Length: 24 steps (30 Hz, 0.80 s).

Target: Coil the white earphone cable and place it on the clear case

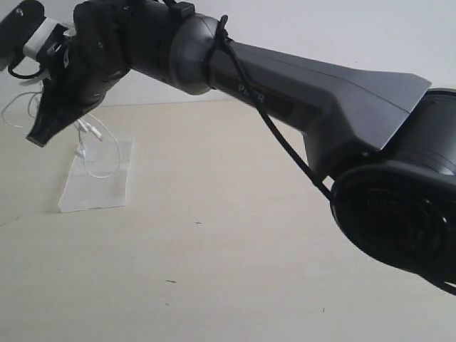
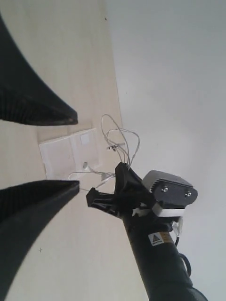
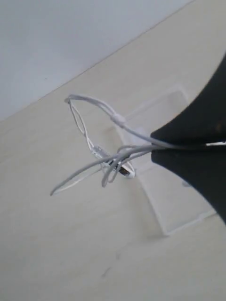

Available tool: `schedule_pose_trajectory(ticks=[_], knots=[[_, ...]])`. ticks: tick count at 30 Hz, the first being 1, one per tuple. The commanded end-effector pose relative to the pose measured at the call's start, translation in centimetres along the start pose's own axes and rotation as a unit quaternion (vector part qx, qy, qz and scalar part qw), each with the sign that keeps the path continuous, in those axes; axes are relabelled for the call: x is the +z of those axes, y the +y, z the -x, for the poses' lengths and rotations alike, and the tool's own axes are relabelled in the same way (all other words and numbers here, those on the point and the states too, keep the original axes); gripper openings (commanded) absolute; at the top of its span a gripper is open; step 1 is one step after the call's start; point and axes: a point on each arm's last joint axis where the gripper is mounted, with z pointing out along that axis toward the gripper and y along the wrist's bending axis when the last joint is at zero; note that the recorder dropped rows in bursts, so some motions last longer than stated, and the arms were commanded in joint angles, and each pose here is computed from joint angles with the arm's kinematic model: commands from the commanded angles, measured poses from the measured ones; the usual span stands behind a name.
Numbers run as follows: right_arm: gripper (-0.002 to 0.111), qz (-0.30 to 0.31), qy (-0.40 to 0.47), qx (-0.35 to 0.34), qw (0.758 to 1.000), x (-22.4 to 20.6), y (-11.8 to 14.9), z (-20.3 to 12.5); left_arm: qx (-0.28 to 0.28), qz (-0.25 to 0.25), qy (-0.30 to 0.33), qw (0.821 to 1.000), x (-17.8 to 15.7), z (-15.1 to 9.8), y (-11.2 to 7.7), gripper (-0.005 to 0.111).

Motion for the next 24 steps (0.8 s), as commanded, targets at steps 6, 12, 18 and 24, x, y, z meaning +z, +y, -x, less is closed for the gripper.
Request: schedule_pose_trajectory(ticks=[6, 12, 18, 24], knots=[[0.000, 0.047, -0.121, 0.224, 0.966, 0.8, -3.0, -0.1, 0.005, 0.005, -0.005, 1.000, 0.0, 0.0, 0.1, 0.039], [0.000, 0.097, -0.122, 0.298, 0.942, 1.3, -2.5, -0.3, 0.006, 0.006, -0.005, 1.000, 0.0, 0.0, 0.1, 0.039], [0.000, 0.163, -0.104, 0.354, 0.915, -0.3, -1.7, 0.6, 0.007, 0.006, -0.005, 1.000, 0.0, 0.0, 0.1, 0.039], [0.000, 0.190, -0.107, 0.379, 0.899, -0.9, -1.5, 1.1, 0.007, 0.006, -0.005, 1.000, 0.0, 0.0, 0.1, 0.039]])
